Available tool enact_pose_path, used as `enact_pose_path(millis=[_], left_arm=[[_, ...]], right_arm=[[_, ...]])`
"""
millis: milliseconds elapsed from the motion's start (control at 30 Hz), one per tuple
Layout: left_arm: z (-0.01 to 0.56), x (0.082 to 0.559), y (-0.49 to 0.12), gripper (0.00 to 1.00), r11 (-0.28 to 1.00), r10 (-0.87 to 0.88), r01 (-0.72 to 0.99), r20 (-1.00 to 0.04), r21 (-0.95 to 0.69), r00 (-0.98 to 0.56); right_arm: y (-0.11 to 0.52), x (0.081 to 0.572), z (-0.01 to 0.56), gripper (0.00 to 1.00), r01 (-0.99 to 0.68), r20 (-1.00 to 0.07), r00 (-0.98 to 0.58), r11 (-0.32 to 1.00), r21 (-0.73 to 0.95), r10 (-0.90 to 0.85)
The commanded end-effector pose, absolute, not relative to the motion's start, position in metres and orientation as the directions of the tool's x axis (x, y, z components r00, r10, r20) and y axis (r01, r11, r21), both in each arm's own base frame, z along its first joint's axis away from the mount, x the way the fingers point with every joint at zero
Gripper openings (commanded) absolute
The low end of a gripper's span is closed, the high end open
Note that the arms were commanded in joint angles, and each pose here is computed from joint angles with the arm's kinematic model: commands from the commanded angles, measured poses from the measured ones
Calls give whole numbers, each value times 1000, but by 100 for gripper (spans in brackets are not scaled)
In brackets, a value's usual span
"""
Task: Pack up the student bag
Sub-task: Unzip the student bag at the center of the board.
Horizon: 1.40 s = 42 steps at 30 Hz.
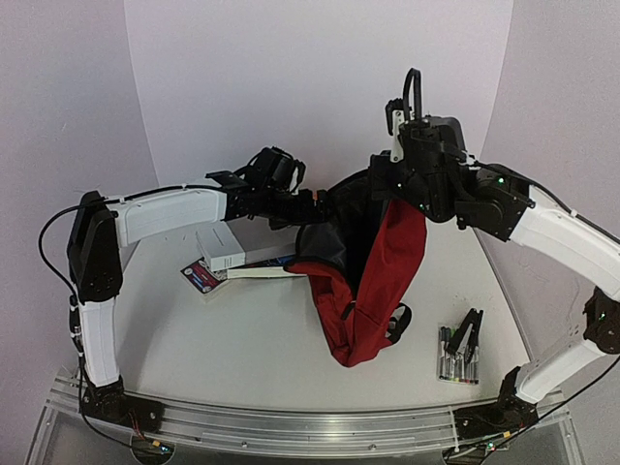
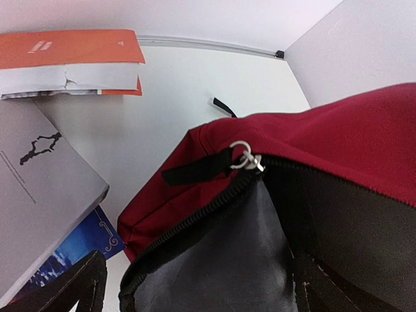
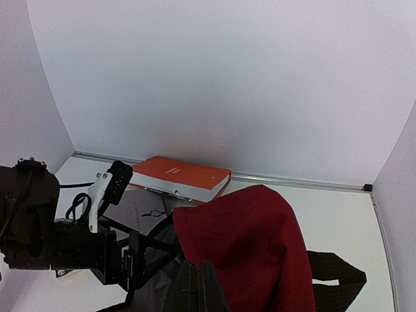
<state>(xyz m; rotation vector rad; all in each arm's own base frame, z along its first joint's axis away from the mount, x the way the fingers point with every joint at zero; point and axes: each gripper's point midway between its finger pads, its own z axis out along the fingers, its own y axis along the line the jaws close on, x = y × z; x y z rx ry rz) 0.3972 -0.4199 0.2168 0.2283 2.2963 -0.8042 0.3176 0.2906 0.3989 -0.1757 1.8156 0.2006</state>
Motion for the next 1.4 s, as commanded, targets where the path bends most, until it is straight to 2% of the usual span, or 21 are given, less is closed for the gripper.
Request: enact_pose_path(millis=[0, 133, 267, 400, 633, 900, 1000, 1100, 1233, 1300, 1367], left_arm=[[233, 413, -417, 100, 830, -65, 359, -714, -427, -697], [225, 413, -417, 99, 838, -36, 368, -713, -403, -700], [222, 410, -419, 92, 826, -17, 391, -711, -407, -703], [228, 407, -428, 91, 793, -16, 425, -712, -437, -702], [205, 404, -425, 63, 774, -3, 414, -657, -480, -754], [166, 402, -387, 20, 698, -111, 310, -526, -645, -843], [163, 403, -377, 9, 680, -136, 292, -508, -672, -851], [162, 402, -367, 9, 683, -152, 274, -499, -677, -853], [177, 390, -361, 17, 666, -137, 311, -521, -678, -843], [188, 379, -358, 25, 640, -130, 329, -520, -694, -844], [202, 363, -357, 38, 591, -132, 347, -512, -728, -849]], right_arm=[[292, 322, 400, 0, -191, -973, -230, 980, 62, 16], [291, 324, 397, 0, -174, -973, -231, 983, 52, 11], [290, 324, 392, 0, -164, -972, -234, 985, 44, 5], [291, 326, 388, 0, -158, -971, -239, 987, 40, 1], [287, 325, 390, 0, -149, -972, -235, 988, 46, 10], [278, 321, 392, 0, -136, -973, -230, 989, 59, 26], [276, 320, 392, 0, -132, -973, -230, 989, 62, 30], [274, 319, 393, 0, -129, -973, -228, 989, 66, 36], [272, 318, 393, 0, -124, -973, -226, 990, 68, 38], [271, 318, 394, 0, -119, -974, -225, 991, 68, 40], [270, 318, 393, 0, -117, -973, -225, 991, 71, 43]])
